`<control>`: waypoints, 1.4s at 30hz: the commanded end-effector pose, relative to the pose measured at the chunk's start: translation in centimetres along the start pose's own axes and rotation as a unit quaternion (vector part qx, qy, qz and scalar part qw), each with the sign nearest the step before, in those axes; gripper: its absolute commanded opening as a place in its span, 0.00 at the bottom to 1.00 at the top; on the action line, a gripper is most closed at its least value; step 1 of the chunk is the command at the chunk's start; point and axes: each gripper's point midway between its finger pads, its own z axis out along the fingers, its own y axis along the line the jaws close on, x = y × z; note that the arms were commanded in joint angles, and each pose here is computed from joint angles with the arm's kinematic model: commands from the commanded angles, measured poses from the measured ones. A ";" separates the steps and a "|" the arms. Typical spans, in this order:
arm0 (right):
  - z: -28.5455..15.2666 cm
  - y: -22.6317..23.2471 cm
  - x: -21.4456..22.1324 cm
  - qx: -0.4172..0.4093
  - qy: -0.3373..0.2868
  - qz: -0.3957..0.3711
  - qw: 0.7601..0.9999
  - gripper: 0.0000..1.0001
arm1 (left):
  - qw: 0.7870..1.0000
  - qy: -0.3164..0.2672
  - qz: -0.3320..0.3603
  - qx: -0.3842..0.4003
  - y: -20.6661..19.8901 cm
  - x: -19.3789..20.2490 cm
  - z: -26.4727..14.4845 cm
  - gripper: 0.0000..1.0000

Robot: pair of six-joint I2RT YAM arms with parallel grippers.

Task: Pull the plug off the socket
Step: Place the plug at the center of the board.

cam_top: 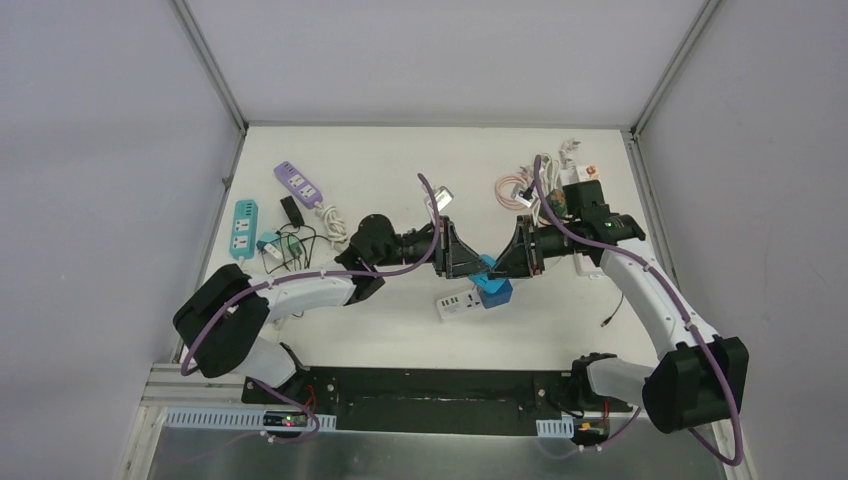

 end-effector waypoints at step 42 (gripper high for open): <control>-0.9 -1.8 -0.8 0.031 -0.029 -0.034 0.999 0.95 | 0.958 -0.108 0.037 -0.262 6.5 -4.1 -12.3 0.00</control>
